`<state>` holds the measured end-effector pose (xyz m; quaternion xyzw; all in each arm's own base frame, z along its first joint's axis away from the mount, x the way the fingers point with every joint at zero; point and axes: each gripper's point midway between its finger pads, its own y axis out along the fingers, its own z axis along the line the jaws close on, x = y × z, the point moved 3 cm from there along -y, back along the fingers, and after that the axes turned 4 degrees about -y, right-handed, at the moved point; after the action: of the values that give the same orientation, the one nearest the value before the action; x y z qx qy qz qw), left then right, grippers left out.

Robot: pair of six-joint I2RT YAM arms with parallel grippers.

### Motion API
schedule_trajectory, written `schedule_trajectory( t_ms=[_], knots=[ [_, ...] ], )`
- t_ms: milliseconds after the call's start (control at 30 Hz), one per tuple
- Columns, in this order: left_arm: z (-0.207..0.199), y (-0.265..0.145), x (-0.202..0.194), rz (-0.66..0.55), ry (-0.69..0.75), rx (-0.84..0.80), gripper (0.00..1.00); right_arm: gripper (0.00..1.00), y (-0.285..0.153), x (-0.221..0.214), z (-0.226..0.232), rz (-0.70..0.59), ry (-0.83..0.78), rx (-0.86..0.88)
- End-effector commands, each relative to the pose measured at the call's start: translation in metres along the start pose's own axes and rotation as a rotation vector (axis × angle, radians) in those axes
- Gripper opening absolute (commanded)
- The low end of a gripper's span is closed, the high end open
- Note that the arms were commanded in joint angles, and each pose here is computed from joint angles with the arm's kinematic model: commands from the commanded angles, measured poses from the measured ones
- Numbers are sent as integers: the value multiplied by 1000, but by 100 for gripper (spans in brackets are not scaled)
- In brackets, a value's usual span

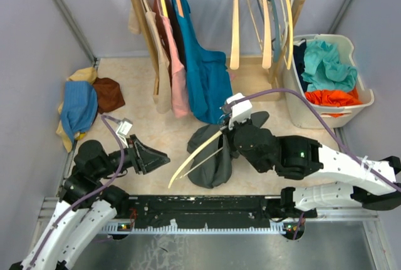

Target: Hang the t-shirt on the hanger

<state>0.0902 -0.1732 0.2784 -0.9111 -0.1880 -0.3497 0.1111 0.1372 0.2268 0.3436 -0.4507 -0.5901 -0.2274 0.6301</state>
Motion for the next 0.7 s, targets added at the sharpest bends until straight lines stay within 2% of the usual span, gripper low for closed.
schedule_trajectory(
  t_ms=[0,233,467,667],
  knots=[
    [27,-2,-24,42,-50,77,47,0,-12,32,-20,-85,110,-95],
    [46,9,-42,84,-133,74,47,0,-1,35,-24,-55,128,-177],
    [67,19,-46,58,-176,125,52,0,24,33,-46,-10,230,-207],
    [82,28,-54,3,-223,83,52,0,30,37,-68,-5,348,-219]
  ],
)
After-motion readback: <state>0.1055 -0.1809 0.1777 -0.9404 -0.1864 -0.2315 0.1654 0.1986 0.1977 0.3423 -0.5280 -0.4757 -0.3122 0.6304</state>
